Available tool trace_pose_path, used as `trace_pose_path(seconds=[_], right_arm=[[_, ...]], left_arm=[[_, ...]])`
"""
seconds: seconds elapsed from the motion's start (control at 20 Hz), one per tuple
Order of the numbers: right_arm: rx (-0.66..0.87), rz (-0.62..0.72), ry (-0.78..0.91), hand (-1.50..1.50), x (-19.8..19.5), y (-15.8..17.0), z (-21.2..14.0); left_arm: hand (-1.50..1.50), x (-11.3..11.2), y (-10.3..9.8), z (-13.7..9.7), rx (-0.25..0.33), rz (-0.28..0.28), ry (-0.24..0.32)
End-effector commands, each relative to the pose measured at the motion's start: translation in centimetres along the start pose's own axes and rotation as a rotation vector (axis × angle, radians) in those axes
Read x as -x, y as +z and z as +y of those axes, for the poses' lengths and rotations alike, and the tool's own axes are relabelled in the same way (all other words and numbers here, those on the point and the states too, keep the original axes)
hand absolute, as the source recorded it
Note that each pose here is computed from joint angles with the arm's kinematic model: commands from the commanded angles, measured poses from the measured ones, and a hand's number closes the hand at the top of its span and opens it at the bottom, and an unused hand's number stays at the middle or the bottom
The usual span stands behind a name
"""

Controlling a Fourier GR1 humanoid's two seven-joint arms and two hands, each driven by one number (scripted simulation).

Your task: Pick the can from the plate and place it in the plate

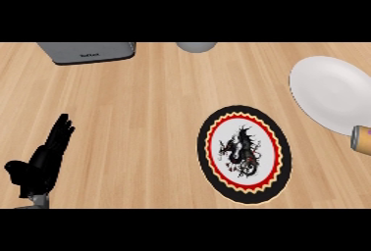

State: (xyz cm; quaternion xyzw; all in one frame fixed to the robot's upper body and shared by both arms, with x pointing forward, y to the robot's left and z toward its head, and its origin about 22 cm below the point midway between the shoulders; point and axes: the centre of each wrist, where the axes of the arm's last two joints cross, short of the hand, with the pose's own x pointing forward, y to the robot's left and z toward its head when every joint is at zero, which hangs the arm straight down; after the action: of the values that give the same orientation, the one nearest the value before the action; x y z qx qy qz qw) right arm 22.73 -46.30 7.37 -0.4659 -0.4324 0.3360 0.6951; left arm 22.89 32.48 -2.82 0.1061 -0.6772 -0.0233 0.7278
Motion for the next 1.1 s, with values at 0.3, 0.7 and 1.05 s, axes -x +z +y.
trace_pose_path(seconds=[0.3,0.7,1.05], right_arm=[[0.281,-0.132,-0.079,1.5,14.9,5.8,-11.7],[0.513,-0.198,-0.13,1.5,18.3,6.9,-14.1],[0.484,-0.255,-0.183,1.5,17.0,4.6,-14.7]], left_arm=[[0.0,-0.5,-0.5,-1.8,0.065,-0.04,-0.001],[0.0,-2.6,-1.4,-3.3,0.117,-0.055,-0.009],[0.0,-2.5,-0.9,-1.7,0.121,-0.037,-0.008]])
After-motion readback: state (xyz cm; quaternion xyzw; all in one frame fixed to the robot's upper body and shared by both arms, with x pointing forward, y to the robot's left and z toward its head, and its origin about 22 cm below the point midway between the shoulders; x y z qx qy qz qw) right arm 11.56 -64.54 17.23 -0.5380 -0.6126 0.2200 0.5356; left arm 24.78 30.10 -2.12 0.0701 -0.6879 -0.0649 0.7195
